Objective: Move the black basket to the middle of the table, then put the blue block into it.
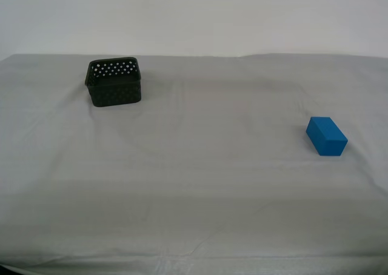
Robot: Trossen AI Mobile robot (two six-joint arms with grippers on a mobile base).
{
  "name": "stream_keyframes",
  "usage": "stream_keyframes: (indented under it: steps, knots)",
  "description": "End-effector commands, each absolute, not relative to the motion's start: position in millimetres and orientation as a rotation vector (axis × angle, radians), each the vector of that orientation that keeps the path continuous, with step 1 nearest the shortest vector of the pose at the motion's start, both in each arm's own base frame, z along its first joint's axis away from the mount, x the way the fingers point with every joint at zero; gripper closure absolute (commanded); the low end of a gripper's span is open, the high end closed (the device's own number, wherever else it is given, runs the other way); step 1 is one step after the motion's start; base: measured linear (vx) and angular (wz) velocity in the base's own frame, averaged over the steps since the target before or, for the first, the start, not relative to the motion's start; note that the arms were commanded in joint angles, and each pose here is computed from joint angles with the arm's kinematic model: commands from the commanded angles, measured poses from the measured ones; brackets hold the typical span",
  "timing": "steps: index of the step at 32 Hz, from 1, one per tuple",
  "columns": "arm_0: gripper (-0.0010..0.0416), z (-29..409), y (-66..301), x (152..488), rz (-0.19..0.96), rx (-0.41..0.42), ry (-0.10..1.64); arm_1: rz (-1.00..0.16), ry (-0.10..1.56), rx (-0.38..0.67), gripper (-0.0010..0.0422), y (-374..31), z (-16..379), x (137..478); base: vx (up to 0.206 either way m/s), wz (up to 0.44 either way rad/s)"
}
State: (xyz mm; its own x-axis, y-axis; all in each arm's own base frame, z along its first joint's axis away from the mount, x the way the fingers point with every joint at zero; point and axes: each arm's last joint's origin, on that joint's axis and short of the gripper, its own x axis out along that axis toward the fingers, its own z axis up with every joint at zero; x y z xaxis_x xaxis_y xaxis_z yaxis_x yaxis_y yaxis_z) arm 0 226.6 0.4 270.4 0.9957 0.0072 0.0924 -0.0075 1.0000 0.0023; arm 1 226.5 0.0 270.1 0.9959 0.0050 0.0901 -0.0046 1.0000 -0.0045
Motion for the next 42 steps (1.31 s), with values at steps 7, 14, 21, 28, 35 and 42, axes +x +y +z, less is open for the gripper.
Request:
stream_keyframes:
  steps: [7, 14, 21, 28, 35, 42]
  knots:
    - [0.0405, 271.1, 0.4, 226.6, 0.007, 0.003, -0.097, 0.006, -0.094, -0.003, 0.0412, 0.1, 270.5, 226.5, 0.0, 0.0]
    - [0.0405, 271.0, 0.4, 226.6, 0.007, 0.003, -0.096, 0.006, -0.093, -0.003, 0.0412, 0.1, 270.4, 226.5, 0.0, 0.0]
    - [0.0405, 269.4, 0.5, 226.8, 0.007, 0.004, -0.08, 0.014, -0.036, -0.082, 0.0412, 0.3, 270.3, 228.6, 0.0, 0.0]
    - [0.0405, 260.9, 0.7, 227.1, 0.009, 0.012, 0.008, 0.075, 0.241, -0.085, 0.0412, 1.7, 270.9, 246.9, 0.0, 0.0]
    - [0.0405, 253.7, 1.4, 227.1, 0.01, 0.035, 0.08, 0.056, 0.488, -0.082, 0.0412, 0.6, 252.5, 290.1, 0.0, 0.0]
    - [0.0405, 249.6, 2.0, 226.6, 0.012, 0.042, 0.124, -0.049, 0.65, -0.119, 0.0412, -2.9, 215.0, 349.4, 0.0, 0.0]
